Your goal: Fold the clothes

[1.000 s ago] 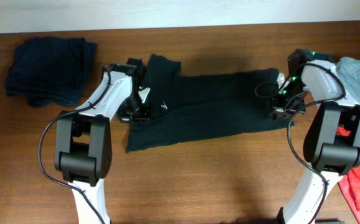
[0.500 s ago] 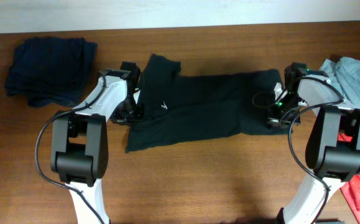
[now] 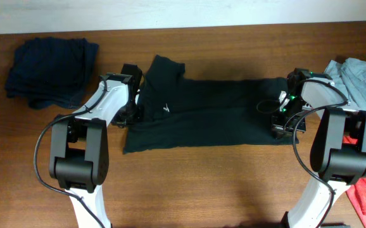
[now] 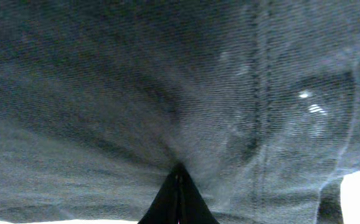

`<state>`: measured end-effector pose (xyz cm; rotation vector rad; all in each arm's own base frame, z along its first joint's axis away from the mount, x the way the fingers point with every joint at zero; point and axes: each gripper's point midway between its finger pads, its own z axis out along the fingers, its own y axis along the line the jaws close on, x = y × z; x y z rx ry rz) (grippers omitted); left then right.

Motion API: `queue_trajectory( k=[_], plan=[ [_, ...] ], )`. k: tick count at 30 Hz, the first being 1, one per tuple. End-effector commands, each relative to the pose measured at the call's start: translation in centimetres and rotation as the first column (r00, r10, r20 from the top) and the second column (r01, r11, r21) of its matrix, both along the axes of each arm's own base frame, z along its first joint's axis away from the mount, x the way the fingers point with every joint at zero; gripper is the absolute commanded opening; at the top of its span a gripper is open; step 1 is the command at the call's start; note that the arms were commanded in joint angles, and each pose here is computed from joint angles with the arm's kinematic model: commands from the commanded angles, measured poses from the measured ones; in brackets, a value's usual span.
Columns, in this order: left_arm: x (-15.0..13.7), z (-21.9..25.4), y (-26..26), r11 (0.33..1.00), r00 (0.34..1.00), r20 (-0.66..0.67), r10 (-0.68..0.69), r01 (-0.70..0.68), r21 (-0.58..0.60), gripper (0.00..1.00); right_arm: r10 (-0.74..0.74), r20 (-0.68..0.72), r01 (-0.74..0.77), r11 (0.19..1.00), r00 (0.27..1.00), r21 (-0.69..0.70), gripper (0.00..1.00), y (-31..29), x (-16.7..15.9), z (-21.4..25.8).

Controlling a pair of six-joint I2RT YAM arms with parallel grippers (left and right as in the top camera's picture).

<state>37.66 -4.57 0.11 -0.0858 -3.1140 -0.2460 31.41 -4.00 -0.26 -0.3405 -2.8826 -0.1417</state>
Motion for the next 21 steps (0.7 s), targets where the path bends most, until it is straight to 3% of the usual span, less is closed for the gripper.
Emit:
queue_trajectory(
  k=[1, 10, 15, 16, 19, 21],
  plan=[
    [-0.8, -0.7, 3.7, 0.991, 0.997, -0.019, 0.075, -0.072, 0.112, 0.05, 0.009, -0.075, -0.015, 0.996, 0.997, -0.087, 0.04, -1.4, -1.6, -1.4],
    [-1.1, 1.9, 3.6, 0.993, 0.992, -0.058, 0.110, -0.108, 0.042, 0.01, 0.004, -0.063, -0.008, 0.998, 0.998, -0.066, 0.04, -1.2, -0.6, 0.4],
    [2.4, 8.2, 3.1, 0.992, 0.987, 0.100, 0.123, -0.125, 0.006, 0.00, -0.008, -0.016, 0.008, 1.000, 1.000, -0.013, 0.04, -0.3, 1.3, 3.0],
    [3.4, 9.4, 3.0, 0.992, 0.981, 0.147, 0.124, -0.125, -0.006, 0.05, -0.014, 0.003, 0.014, 1.000, 1.000, 0.008, 0.05, 0.0, 1.9, 3.6],
    [7.2, 13.3, 2.4, 0.992, 0.943, 0.307, 0.128, -0.117, -0.056, 0.52, -0.024, 0.057, 0.021, 0.999, 0.998, 0.048, 0.08, 0.5, 3.7, 5.6],
    [9.4, 15.6, 1.2, 0.991, 0.916, 0.388, 0.103, -0.060, -0.120, 0.56, -0.022, 0.106, 0.017, 0.999, 0.994, 0.052, 0.10, 0.5, 5.1, 7.3]
  ],
)
